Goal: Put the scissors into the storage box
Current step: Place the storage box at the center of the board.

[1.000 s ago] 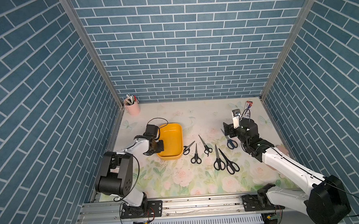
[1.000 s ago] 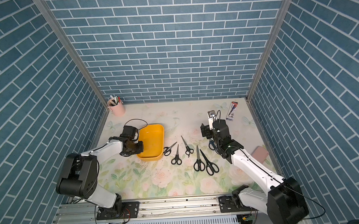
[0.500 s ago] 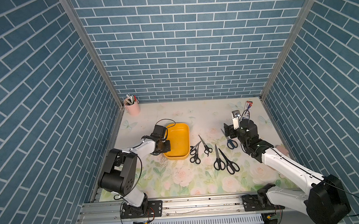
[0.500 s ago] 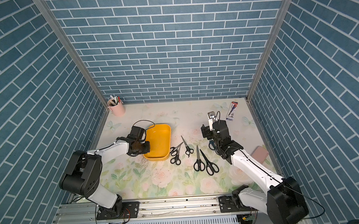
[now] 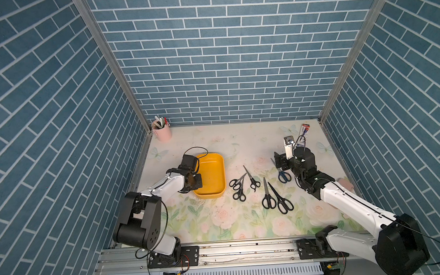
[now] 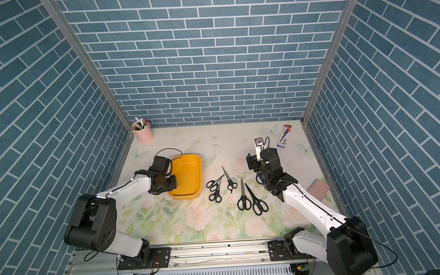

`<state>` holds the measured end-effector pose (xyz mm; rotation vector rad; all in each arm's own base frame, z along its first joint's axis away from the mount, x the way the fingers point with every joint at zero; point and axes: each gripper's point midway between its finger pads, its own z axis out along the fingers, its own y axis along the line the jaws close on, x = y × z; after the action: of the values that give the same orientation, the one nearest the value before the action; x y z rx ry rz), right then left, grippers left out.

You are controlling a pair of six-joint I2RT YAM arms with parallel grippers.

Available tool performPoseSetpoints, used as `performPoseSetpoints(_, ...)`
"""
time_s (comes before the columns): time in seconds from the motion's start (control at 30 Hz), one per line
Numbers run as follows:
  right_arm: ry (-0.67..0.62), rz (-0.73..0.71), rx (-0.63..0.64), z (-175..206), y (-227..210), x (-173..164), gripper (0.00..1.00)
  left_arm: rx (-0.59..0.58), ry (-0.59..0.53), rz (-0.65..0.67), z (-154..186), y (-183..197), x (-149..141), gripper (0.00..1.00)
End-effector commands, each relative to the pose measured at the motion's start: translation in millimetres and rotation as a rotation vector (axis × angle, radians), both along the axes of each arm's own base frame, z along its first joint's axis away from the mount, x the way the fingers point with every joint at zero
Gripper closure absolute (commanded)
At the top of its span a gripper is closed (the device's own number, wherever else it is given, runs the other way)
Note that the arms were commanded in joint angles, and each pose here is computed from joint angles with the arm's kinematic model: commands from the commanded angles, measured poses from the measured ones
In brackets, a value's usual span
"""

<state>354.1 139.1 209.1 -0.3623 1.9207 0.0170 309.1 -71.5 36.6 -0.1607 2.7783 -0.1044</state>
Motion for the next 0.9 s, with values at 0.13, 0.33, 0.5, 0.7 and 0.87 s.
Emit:
performPoseSetpoints(0.13,-0.012,0.021,0.001,3.6,4.6,0.6,0.06,0.034,0.07,-0.021,-23.8,6.6,-15.0,0.9)
performPoseSetpoints(0.33,-0.005,0.02,0.003,0.8,3.7,-1.6,0.06,0.029,0.064,-0.028,-22.8,4.6,-10.3,0.75)
performPoseSetpoints(0.5,-0.004,0.024,0.013,2.4,4.9,-2.0,0.06,0.043,0.063,-0.033,-21.7,6.1,-7.9,0.67)
performPoseSetpoints(0.7,-0.001,0.032,0.014,2.3,8.4,1.7,0.06,0.05,0.054,-0.037,-16.9,6.6,-5.0,0.54)
performPoseSetpoints(0.87,0.016,0.03,0.03,-0.4,11.5,4.9,0.06,0.053,0.033,-0.038,-6.3,6.3,1.7,0.32)
